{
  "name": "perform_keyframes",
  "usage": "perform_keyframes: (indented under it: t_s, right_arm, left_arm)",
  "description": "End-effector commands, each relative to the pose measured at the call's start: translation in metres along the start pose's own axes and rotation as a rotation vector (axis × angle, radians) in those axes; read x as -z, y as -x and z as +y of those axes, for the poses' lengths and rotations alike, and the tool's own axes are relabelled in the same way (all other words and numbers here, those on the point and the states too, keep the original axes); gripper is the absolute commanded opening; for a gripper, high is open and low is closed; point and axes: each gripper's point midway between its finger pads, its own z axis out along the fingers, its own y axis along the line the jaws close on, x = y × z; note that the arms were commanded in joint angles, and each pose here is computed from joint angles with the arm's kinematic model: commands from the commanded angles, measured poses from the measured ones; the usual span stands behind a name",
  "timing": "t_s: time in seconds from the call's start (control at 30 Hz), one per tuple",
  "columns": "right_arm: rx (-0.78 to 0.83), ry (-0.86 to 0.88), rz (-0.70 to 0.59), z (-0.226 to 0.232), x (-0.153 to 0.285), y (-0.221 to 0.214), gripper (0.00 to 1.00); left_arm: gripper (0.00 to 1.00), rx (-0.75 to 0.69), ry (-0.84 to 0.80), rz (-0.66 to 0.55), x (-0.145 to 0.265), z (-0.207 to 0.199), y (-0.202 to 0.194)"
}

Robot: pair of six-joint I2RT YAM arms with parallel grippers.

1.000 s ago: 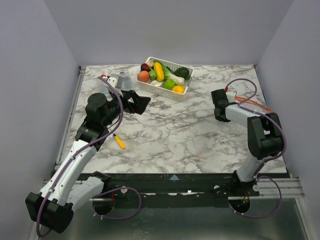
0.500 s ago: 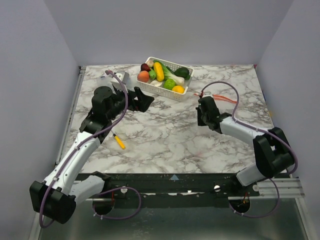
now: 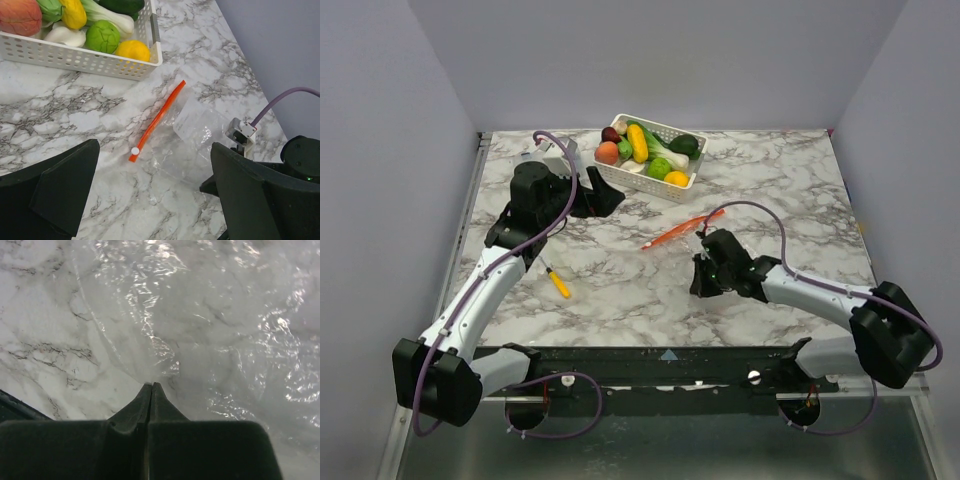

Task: Place the food in the zip-top bag and seal the zipper
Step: Move the zipper food storage bag to the center of the board.

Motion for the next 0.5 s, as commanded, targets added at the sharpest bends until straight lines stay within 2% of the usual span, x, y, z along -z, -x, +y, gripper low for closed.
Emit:
perform_keyframes:
  t_s: [0.0, 0.03, 0.1, 0.17, 0.3, 0.47]
  right_arm:
    - [-0.273, -0.112, 0.127, -0.011, 0.022, -0.038, 0.01]
    - [-0.335, -0.235, 0.125, -0.029, 0.030, -0.043, 0.01]
    - [-0.416, -0.425, 0.061, -0.058, 0.051, -0.040, 0.10]
    - [-0.462, -0.492, -0.041, -0.069, 0.071, -0.025, 0.33]
    - [-0.525, -0.533, -0.227, -0.074, 0.095, 0.018, 0.64]
    - [-0.565, -0.587, -0.290, -0.067, 0.088, 0.061, 0.71]
  left_arm:
    - [0.94, 0.005, -0.043, -0.018, 0.005, -0.014, 0.013]
    - [0.94, 0.006, -0.044, -0.018, 0.005, -0.014, 0.013]
    - [0.94, 0.008, -0.044, -0.017, 0.005, -0.014, 0.013]
    - [0.94, 0.011, -0.046, -0.018, 0.006, -0.015, 0.014]
    - [0.94, 0.016, -0.065, -0.022, 0.008, -0.019, 0.015]
    - [0.94, 0.009, -0.059, -0.025, 0.009, -0.018, 0.015]
